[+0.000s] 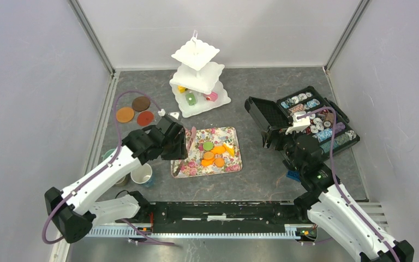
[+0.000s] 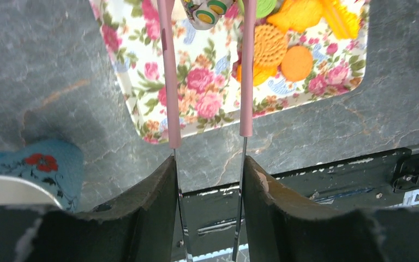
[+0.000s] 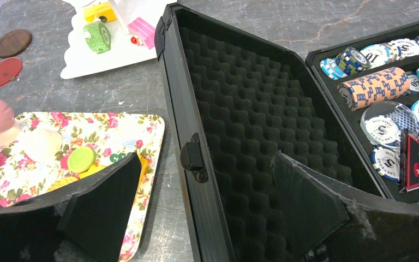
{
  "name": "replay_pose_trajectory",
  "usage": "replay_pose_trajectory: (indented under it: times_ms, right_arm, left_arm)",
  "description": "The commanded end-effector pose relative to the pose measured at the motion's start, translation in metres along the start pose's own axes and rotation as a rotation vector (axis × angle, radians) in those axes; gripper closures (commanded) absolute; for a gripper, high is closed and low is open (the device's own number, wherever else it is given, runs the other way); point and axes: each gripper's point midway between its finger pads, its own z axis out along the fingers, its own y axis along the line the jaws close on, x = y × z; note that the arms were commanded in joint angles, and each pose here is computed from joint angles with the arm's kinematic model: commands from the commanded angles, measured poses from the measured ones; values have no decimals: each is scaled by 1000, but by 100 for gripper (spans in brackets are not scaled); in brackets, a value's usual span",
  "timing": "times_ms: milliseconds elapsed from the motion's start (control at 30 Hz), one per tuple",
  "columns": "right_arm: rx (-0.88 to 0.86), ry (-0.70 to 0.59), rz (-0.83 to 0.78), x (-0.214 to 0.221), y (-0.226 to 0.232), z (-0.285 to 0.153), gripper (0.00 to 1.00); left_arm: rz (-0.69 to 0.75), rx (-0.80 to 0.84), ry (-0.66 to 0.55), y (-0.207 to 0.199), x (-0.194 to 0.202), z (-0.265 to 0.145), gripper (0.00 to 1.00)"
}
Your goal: Serve the afternoon tea
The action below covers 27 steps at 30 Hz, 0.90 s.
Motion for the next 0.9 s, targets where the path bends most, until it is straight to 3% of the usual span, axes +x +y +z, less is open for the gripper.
replay_pose_trajectory:
  times_ms: [0, 400, 633, 867]
  right_arm:
    - [-8, -60, 9, -23, 4, -2, 2]
    - [4, -95, 20, -37, 1, -12, 2]
    - [28, -106, 16, -43, -4, -21, 2]
    - [57, -105, 2, -41, -11, -25, 2]
  left_arm:
    - [86, 47, -144, -29, -53, -1, 70]
    - [103, 59, -201, -89, -127, 56, 69]
    - [78, 17, -163, -85, -147, 103, 70]
    - [33, 19, -179, -75, -164, 119, 71]
